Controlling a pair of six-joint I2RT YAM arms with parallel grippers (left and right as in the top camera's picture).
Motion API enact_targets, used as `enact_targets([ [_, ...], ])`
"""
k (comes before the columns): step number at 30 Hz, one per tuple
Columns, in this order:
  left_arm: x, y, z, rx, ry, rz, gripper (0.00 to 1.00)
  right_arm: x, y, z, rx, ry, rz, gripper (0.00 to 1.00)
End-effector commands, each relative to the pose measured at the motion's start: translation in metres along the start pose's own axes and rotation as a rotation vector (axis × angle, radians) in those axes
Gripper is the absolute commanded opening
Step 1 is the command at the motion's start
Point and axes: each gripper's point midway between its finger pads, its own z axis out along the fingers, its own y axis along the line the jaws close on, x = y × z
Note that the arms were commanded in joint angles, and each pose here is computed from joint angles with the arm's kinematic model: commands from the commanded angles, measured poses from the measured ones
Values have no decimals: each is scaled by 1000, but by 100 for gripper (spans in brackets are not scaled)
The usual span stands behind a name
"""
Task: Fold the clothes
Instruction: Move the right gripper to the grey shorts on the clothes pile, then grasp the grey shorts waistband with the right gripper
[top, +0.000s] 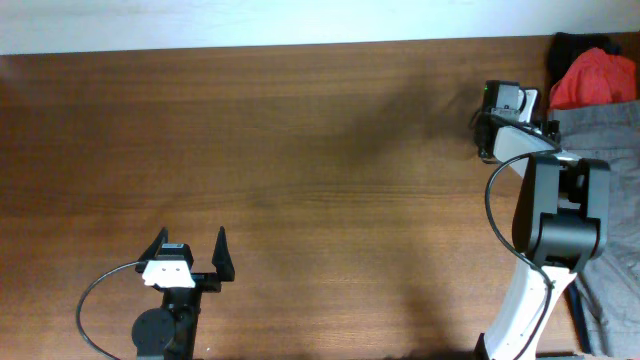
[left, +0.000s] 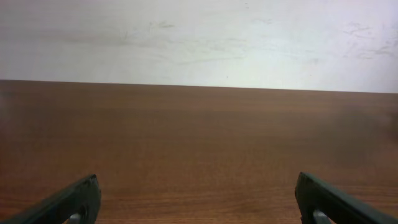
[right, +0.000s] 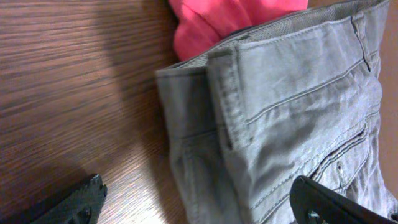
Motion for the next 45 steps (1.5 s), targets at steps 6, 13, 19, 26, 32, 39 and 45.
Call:
enact_targets([
  [6, 1, 0, 0, 0, -2, 16, 99, 5, -12, 24, -7, 27, 57, 99],
  [13, 2, 0, 0, 0, -2, 16, 99, 6, -9, 28, -14, 25, 62, 99],
  [19, 2, 0, 0, 0, -2, 16, 99, 11, -6, 33, -15, 35, 58, 99],
  [26, 1, 0, 0, 0, -2, 16, 99, 23, 1, 41, -2, 62, 33, 93],
  [32, 2, 0, 0, 0, -2, 16, 99, 19, -5, 40, 28, 57, 37, 75],
  [39, 2, 0, 0, 0, -2, 16, 99, 20, -4, 40, 24, 58, 37, 58],
  [45, 1, 0, 0, 0, -2, 16, 99, 19, -5, 39, 28, 57, 36, 67],
])
